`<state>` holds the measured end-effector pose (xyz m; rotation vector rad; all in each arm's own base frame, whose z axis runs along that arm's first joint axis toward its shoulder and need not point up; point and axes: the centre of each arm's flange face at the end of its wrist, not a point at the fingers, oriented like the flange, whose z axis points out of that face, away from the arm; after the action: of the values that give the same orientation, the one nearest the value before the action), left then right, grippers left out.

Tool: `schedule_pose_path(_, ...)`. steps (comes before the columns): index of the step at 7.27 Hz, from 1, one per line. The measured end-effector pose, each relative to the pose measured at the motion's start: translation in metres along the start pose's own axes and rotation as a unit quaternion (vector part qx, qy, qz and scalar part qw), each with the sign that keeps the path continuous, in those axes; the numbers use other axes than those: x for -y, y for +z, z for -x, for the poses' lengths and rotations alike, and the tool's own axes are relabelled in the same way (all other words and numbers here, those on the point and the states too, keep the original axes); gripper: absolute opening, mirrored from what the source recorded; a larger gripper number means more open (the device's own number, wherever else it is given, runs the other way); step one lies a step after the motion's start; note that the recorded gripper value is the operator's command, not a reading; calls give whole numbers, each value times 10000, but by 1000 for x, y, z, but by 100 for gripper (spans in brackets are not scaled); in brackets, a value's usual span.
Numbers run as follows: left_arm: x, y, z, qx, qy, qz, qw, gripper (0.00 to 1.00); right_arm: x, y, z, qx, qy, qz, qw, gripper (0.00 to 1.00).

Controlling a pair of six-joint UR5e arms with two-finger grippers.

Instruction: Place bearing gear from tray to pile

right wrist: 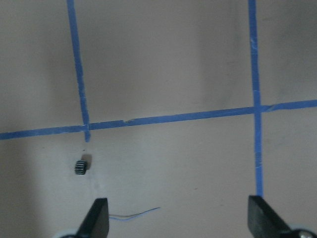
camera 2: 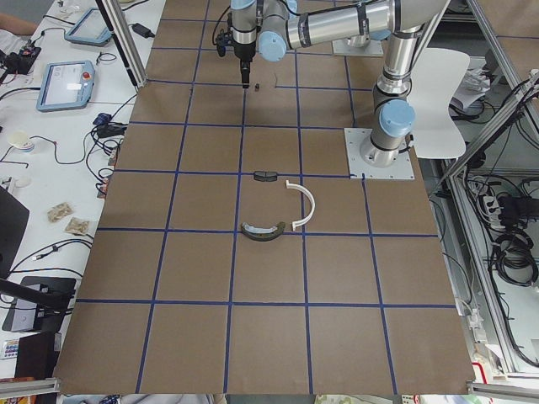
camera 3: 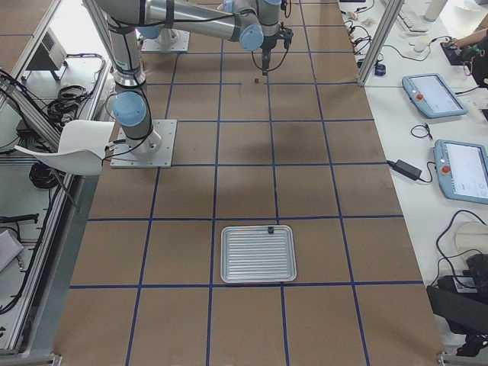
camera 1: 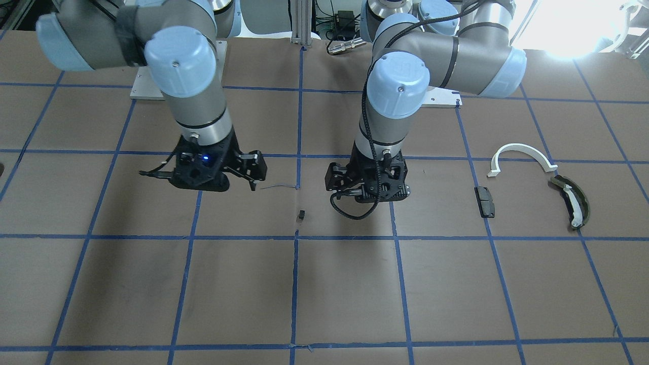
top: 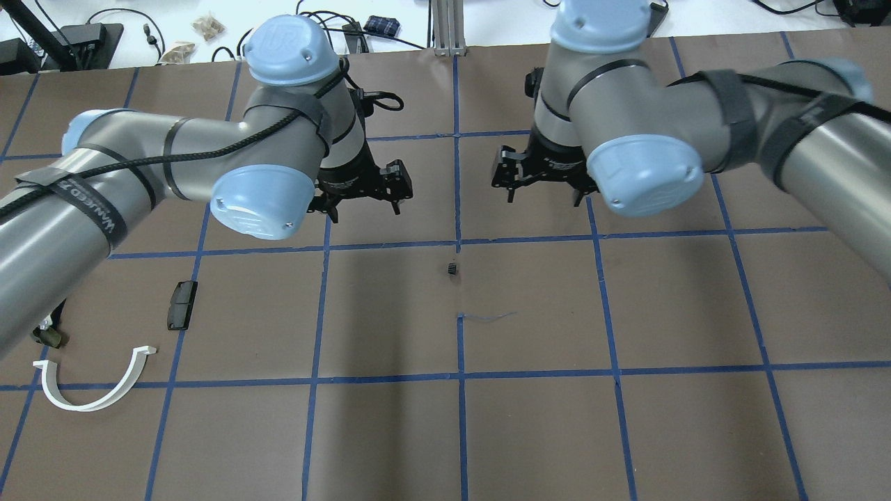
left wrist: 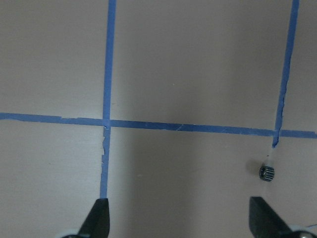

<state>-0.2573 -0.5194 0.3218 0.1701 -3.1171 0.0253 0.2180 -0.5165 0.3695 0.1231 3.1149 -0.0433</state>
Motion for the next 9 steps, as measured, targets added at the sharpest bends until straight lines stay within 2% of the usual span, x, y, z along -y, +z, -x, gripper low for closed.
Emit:
schedule_pose_path(2, -19, 28, -51, -18, -77, -22, 10000, 100, 10, -30, -76, -276, -475, 7, 9985, 100)
schedule_pose_path(4, -27, 69, -83, -91, -41, 46, 9999, 100, 25, -51, -182, -607, -884, 23, 9942, 100)
schedule_pose_path(5, -33, 92, -98, -83, 75, 123, 9999, 93, 30, -55, -244, -669, -1054, 74, 9921, 100)
schedule_pose_path(6, -38, 114, -109, -79, 173, 163, 9997, 80, 33, -53, -309, -657, -1291, 169, 9893, 99)
schedule_pose_path(7, -38, 132, -115, -117, 246, 116, 9996, 80, 36, -44, -371, -581, -1600, 312, 9849, 96)
schedule_pose_path(8, -36, 141, -118, -163, 311, 40, 9994, 80, 43, -31, -425, -476, -2007, 435, 9775, 95)
schedule_pose_path(9, -33, 144, -117, -170, 476, -11, 9987, 80, 54, -16, -471, -343, -2518, 499, 9659, 94)
